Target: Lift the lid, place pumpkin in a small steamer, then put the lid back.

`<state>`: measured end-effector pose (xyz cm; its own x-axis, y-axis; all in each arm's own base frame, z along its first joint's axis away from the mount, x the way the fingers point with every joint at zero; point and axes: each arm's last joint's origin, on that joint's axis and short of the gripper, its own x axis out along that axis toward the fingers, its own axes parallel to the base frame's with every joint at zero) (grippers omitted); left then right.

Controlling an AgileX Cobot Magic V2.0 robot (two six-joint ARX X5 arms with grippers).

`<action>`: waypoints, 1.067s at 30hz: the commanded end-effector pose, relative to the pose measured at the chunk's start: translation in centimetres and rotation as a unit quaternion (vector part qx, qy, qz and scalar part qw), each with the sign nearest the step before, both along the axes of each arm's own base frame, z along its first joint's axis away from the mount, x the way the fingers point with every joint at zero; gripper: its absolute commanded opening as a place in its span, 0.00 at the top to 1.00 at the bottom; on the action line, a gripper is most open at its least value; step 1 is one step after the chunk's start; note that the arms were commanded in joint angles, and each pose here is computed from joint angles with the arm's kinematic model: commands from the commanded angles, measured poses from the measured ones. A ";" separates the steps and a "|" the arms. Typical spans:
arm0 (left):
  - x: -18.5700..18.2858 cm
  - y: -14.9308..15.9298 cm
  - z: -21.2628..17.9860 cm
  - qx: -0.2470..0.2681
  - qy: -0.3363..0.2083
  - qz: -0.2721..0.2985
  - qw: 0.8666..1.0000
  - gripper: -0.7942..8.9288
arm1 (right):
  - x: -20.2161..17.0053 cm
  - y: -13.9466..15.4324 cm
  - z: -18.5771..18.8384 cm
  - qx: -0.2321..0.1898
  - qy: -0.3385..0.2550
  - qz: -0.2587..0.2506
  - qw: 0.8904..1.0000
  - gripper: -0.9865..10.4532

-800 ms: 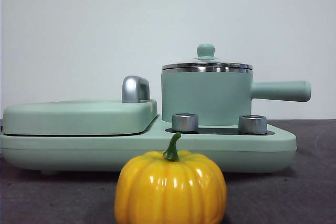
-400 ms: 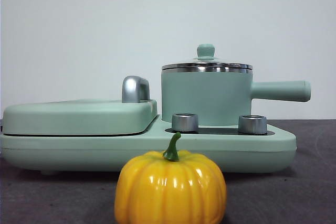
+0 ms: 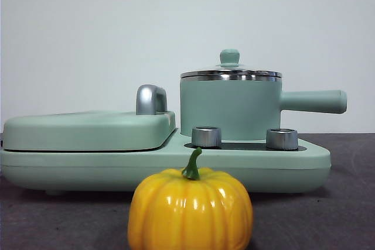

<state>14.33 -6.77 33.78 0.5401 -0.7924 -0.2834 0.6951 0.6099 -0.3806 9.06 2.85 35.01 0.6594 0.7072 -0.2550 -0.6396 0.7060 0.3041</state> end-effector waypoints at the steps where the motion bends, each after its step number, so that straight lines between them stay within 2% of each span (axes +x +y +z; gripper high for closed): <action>1: 0.1 -0.2 0.5 -0.006 -0.004 -0.005 1.000 0.34 | -0.1 0.0 0.5 -0.001 -0.012 0.003 1.000 0.50; 9: 1.7 -1.9 0.4 0.004 0.021 -0.029 0.999 0.34 | -0.1 0.0 0.5 0.017 0.007 -0.003 1.000 0.50; 15: 4.8 -5.0 0.9 0.045 0.029 -0.051 0.997 0.35 | -0.1 0.0 0.5 0.017 0.007 -0.003 1.000 0.50; 25: 10.9 -12.1 2.6 0.126 -0.025 -0.066 0.990 0.35 | -0.1 0.0 0.5 0.017 0.007 -0.003 1.000 0.50; 32: 14.8 -16.3 1.5 0.135 -0.068 -0.062 0.987 0.35 | -0.1 0.0 0.5 0.017 0.007 -0.003 1.000 0.50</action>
<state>28.76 -22.32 35.22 0.4862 -0.7583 -0.4343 0.7930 0.5916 -0.1452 9.06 2.85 35.01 0.6591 0.7075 -0.2552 -0.6256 0.7040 0.3361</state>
